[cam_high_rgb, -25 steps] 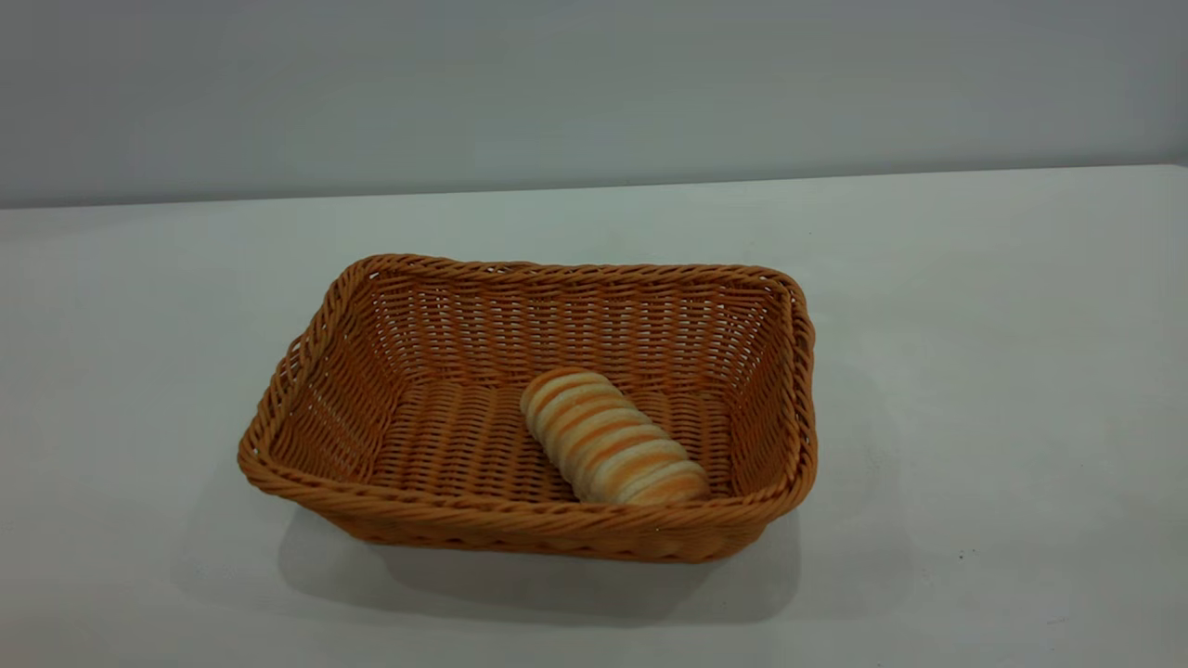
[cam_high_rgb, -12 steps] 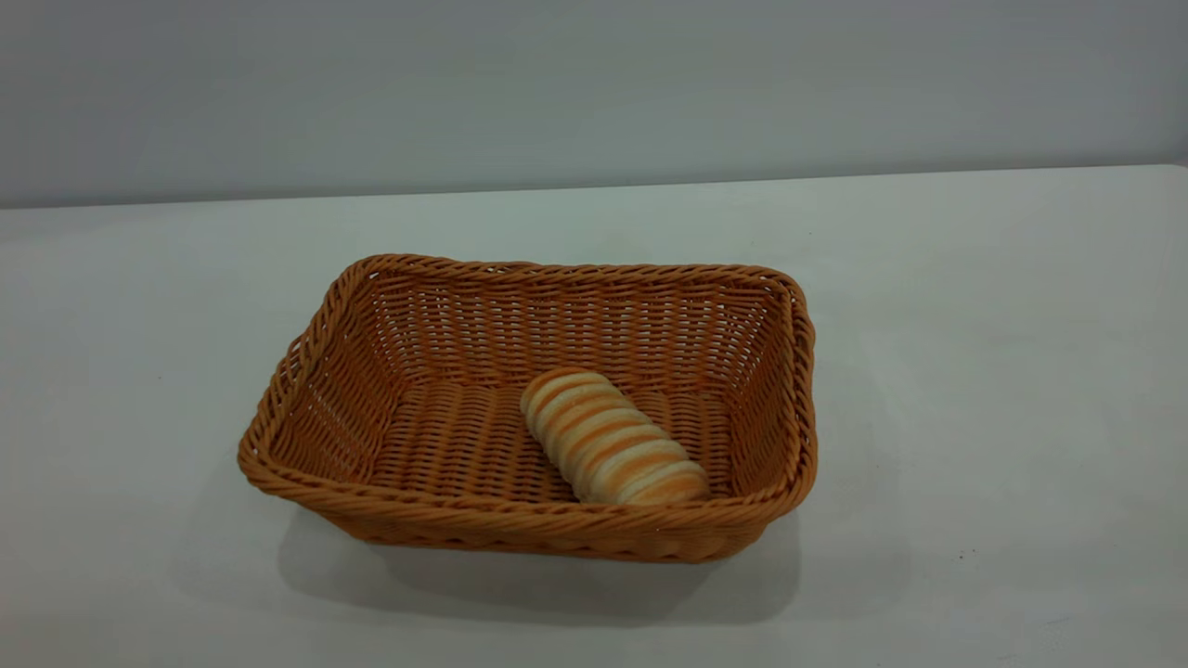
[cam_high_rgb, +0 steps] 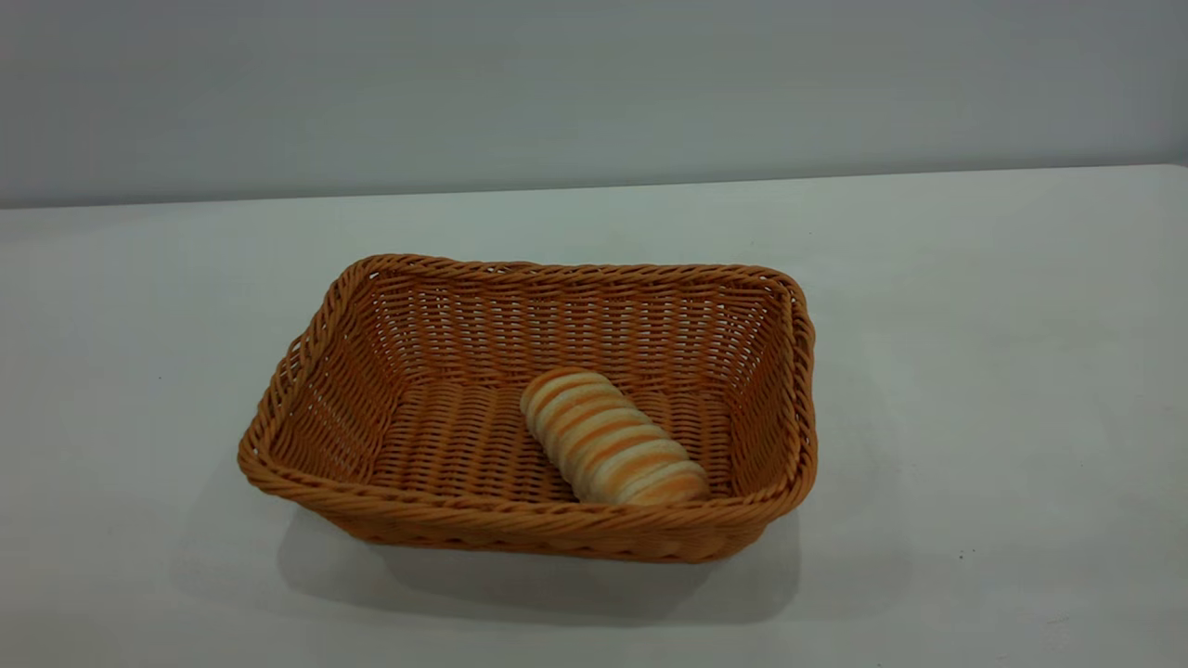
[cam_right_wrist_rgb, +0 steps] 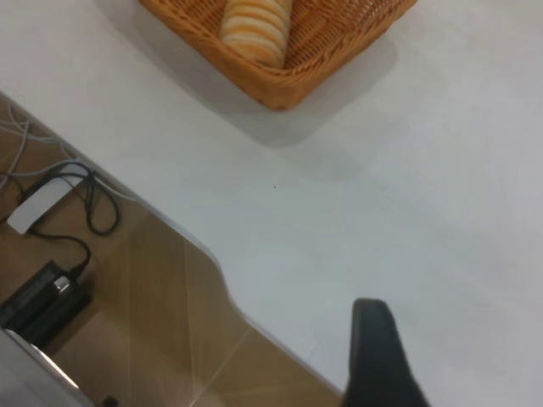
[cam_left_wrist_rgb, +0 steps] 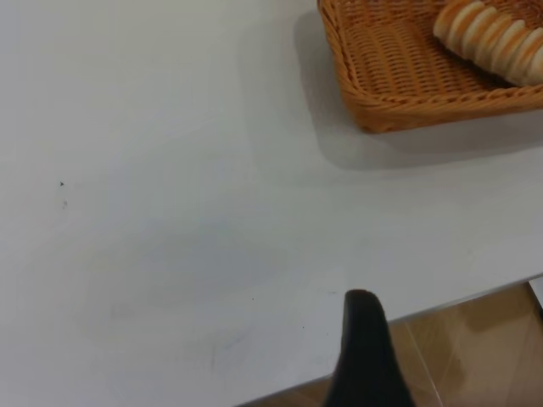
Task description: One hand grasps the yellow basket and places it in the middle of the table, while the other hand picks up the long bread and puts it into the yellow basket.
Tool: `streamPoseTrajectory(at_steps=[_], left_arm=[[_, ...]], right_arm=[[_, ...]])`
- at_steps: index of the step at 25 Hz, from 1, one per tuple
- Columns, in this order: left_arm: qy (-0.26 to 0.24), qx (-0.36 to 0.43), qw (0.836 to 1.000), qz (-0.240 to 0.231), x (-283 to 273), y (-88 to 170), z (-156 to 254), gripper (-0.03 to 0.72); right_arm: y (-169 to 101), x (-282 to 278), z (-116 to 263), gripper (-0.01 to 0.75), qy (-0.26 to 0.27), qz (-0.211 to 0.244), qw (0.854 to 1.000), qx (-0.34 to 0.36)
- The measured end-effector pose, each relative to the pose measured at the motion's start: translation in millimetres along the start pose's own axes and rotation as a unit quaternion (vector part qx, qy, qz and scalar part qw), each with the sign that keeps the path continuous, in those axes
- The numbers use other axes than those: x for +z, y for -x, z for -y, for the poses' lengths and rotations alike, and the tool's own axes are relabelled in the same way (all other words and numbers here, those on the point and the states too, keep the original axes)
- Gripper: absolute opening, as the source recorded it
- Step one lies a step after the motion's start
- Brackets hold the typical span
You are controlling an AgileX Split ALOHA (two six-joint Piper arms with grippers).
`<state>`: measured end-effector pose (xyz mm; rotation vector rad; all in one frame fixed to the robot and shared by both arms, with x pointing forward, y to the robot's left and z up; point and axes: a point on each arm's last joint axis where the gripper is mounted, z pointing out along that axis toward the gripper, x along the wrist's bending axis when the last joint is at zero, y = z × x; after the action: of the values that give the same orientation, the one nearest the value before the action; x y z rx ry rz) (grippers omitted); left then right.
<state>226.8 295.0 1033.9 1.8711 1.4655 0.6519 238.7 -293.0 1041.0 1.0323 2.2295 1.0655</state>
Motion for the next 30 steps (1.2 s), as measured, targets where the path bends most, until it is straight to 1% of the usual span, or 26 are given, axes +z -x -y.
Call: streamPoseTrajectory(at_steps=[12, 14, 17, 19, 23, 26, 28, 30], left_arm=[[0.000, 0.000, 1.000, 0.000, 0.0, 0.0, 0.0, 0.571], [0.000, 0.000, 1.000, 0.000, 0.0, 0.0, 0.0, 0.571], [0.000, -0.006, 1.000, -0.007, 0.1, 0.2, -0.1, 0.571], [0.000, -0.021, 1.000, -0.023, 0.4, 0.6, -0.3, 0.571], [0.005, -0.051, 0.997, -0.059, 0.3, 1.8, -0.1, 0.571], [0.021, -0.057, 0.996, -0.071, -2.4, 3.3, 2.9, 0.571], [0.023, -0.057, 0.996, -0.071, -2.6, 3.5, 3.1, 0.571], [0.024, -0.057, 0.996, -0.071, -2.8, 3.6, 3.3, 0.571]], right_arm=[[0.1, 0.0, 0.0, 0.507, 0.000, 0.000, 1.000, 0.000], [0.1, 0.1, 0.0, 0.507, -0.001, 0.006, 1.000, 0.004], [0.5, 0.5, -0.3, 0.507, -0.005, 0.045, 0.998, 0.034], [0.9, 0.9, -0.6, 0.507, -0.008, 0.078, 0.995, 0.058], [0.7, -0.5, 0.3, 0.507, -0.006, 0.151, 0.983, 0.108], [-3.7, -5.7, 3.9, 0.507, 0.017, 0.205, 0.969, 0.134], [-4.4, -6.0, 4.2, 0.507, 0.017, 0.223, 0.964, 0.145], [-4.5, -5.9, 4.2, 0.507, 0.017, 0.229, 0.962, 0.150]])
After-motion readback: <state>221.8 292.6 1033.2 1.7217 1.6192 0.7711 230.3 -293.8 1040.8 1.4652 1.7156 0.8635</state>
